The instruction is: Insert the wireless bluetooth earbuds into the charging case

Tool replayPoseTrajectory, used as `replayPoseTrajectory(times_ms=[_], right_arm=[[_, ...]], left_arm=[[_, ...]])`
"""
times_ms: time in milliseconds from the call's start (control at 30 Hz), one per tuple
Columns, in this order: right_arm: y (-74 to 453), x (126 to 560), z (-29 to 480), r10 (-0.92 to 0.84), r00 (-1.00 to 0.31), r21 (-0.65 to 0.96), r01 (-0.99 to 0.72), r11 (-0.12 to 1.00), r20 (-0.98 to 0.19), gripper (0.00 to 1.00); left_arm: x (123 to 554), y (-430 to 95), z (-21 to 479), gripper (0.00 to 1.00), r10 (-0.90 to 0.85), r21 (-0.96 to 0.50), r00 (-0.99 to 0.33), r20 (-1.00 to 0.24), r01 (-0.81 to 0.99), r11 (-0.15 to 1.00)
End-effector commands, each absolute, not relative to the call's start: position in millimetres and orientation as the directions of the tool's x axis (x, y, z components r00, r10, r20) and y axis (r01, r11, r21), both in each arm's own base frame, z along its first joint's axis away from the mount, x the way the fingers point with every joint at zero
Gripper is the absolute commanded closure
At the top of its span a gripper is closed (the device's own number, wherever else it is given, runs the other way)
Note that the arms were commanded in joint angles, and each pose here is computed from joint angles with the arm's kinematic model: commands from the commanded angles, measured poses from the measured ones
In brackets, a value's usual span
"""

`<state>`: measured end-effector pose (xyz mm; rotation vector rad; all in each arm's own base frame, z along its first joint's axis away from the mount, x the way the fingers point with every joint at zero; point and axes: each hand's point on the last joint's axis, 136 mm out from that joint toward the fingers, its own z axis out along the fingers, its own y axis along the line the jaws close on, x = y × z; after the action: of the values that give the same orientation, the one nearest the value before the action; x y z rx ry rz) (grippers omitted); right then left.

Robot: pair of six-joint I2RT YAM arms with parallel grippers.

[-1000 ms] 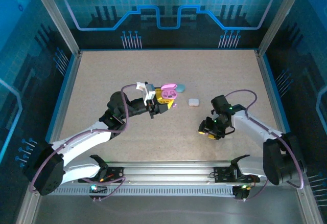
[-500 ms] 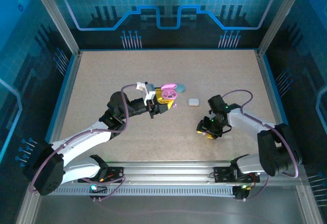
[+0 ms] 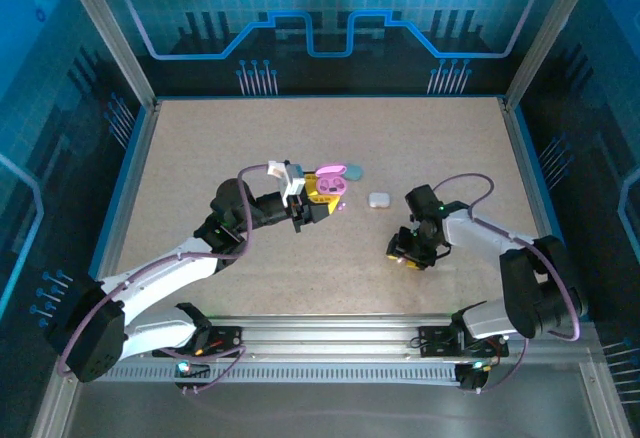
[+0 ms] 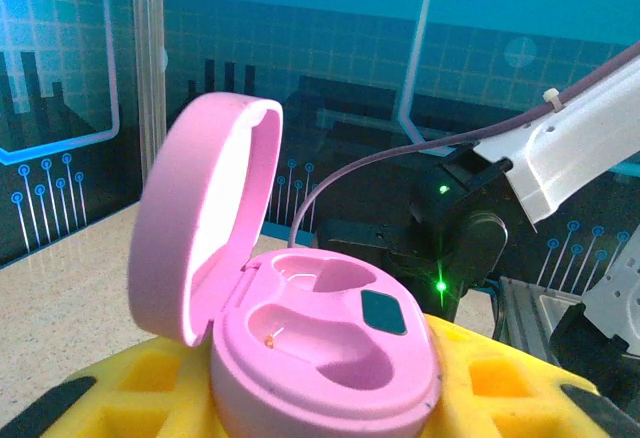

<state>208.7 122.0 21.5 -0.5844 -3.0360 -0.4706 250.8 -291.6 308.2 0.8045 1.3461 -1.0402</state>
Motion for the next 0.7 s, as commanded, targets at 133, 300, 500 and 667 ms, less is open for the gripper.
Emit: replayPoseTrajectory(times_ms=[133, 300, 500, 667], right_arm=[[126.7, 229.3, 25.5, 0.324, -0.946, 0.283, 0.316, 0.905, 0.021, 0.54], [125.9, 233.9, 25.0, 0.304, -0.952, 0.262, 0.298, 0.918, 0.02, 0.55], [122.4, 235.1, 23.5, 0.268, -0.963, 0.229, 0.265, 0.937, 0.021, 0.58], [119.3, 234.4, 21.5, 0.24, -0.97, 0.197, 0.241, 0.95, 0.03, 0.62]], left_arm=[[250.0, -292.3, 322.4, 0.67, -0.143, -0.087, -0.038, -0.989, 0.931, 0.353], [250.0, -292.3, 321.0, 0.68, -0.14, -0.089, -0.041, -0.989, 0.931, 0.354], [249.7, -291.7, 320.5, 0.68, -0.139, -0.089, -0.041, -0.989, 0.93, 0.356], [249.3, -291.1, 321.4, 0.68, -0.141, -0.087, -0.039, -0.989, 0.93, 0.357]])
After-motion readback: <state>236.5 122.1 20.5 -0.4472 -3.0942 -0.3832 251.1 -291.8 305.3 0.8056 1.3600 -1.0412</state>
